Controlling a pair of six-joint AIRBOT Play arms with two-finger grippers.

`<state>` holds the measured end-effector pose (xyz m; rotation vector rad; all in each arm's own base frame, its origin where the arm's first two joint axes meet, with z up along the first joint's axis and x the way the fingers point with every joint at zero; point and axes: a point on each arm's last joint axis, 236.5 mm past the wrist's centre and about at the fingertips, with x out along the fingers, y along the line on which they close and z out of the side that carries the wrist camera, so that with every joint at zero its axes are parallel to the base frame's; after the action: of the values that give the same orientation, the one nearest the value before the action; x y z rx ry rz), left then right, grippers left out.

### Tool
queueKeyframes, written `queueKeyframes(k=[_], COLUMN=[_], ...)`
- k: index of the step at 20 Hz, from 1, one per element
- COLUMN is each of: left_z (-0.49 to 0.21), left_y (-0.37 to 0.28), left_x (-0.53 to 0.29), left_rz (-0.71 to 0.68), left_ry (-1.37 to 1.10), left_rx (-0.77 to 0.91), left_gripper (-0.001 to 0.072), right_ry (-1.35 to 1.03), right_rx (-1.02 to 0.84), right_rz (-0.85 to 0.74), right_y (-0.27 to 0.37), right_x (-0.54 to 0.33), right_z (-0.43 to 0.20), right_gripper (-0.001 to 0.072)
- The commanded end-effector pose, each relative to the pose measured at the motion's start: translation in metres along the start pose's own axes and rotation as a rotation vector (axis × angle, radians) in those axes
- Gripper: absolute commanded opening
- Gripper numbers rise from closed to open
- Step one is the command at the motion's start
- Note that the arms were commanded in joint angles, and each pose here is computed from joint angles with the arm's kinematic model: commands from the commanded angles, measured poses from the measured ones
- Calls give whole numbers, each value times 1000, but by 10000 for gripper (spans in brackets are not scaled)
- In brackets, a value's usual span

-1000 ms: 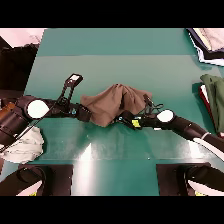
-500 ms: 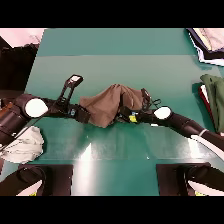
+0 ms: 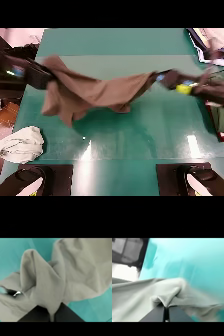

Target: Fold the shirts.

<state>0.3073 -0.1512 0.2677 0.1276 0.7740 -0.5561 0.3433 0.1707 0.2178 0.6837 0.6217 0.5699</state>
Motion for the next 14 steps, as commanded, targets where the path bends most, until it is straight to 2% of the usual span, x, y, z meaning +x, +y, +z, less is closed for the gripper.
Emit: queueKeyframes(k=[1, 4, 9, 11, 14], left_z=[29, 40, 28, 21, -8], left_y=[-12, -45, -119, -110, -77], left_x=[-81, -128, -150, -130, -64], left_rz=[29, -52, -359, -346, -287], left_ry=[-106, -192, -181, -122, 61], left_rx=[80, 98, 166, 135, 50], left_gripper=[30, 29, 29, 29, 29], right_ry=[-78, -176, -303, -334, -191], right_rx=[-186, -269, -322, -303, -198], right_rz=[-107, -188, -380, -394, -368], right_y=[24, 48, 61, 63, 36], right_x=[-86, -145, -207, -213, -193], right_z=[39, 56, 77, 87, 80], right_gripper=[18, 19, 19, 19, 19])
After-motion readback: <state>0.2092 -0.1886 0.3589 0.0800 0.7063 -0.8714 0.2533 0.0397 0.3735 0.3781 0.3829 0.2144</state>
